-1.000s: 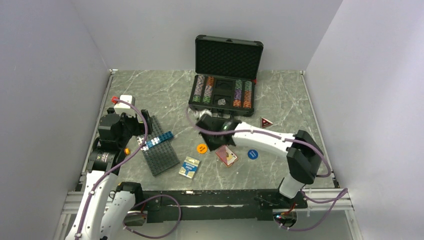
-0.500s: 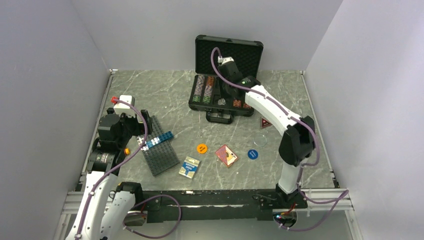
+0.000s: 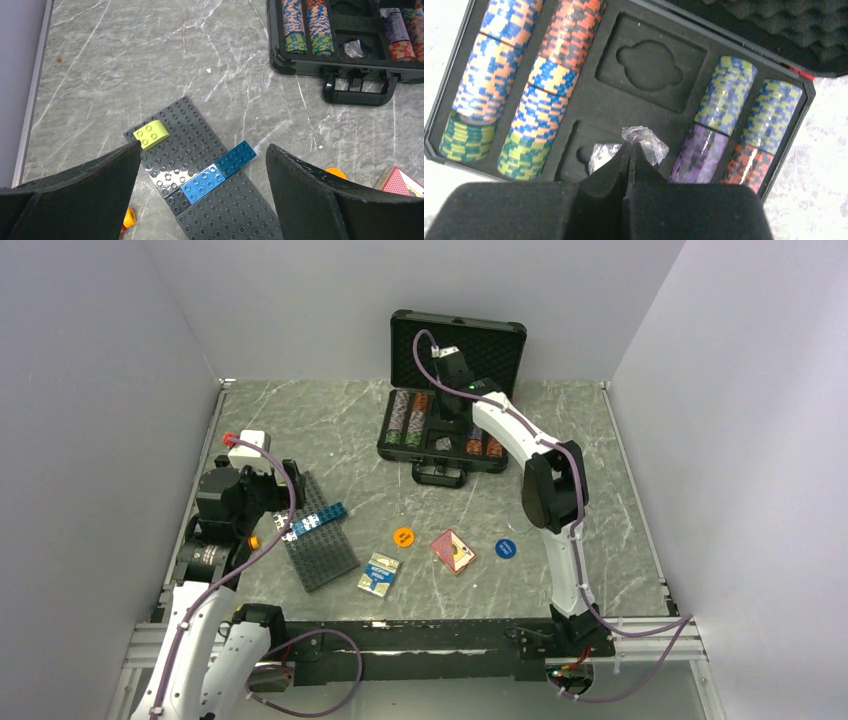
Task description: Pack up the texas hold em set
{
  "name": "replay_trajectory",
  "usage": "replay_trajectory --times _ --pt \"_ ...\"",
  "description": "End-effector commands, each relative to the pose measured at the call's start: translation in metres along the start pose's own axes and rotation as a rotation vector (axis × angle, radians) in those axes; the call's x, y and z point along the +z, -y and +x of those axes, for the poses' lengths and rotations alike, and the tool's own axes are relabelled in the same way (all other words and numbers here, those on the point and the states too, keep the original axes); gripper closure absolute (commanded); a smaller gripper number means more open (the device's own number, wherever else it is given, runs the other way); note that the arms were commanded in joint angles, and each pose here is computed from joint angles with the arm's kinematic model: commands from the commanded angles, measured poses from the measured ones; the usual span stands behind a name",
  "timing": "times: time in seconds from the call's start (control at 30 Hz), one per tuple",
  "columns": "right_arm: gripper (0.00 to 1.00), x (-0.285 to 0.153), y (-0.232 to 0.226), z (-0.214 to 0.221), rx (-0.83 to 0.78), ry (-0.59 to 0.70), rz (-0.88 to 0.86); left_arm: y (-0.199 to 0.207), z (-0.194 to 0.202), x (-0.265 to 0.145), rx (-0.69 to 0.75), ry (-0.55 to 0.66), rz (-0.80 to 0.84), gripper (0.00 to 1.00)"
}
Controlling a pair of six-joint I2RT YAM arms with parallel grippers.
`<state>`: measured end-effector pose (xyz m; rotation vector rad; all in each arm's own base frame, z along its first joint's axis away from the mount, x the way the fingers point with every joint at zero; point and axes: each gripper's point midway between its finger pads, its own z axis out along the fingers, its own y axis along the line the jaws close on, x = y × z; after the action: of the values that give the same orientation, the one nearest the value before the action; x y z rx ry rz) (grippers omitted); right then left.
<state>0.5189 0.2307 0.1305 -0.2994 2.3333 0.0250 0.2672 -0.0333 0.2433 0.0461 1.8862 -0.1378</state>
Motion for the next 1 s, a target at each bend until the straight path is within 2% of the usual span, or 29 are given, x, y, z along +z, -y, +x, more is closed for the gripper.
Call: replay_trajectory --times 0.0,0.37,0.57,0.83,0.97 --pt "1.0 0.013 0.001 -0.041 0.0 0.134 -0.019 0.003 -0.013 -0.001 -0.004 0.04 0.014 0.01" --pt "1.0 0.067 0.004 -0.033 -0.034 0.13 -0.012 0.007 -0.015 -0.002 -0.006 0.048 0.033 0.01" --pt "1.0 0.077 0.004 -0.03 -0.032 0.115 -0.04 0.007 -0.016 -0.002 -0.006 0.05 0.034 0.01" --pt "1.0 0.093 0.003 0.0 -0.036 0.033 -0.045 0.008 -0.017 -0.003 -0.006 0.052 0.041 0.01" --pt "0.92 0.094 0.003 0.005 -0.033 0.017 -0.046 0.009 -0.016 -0.003 -0.007 0.052 0.043 0.01"
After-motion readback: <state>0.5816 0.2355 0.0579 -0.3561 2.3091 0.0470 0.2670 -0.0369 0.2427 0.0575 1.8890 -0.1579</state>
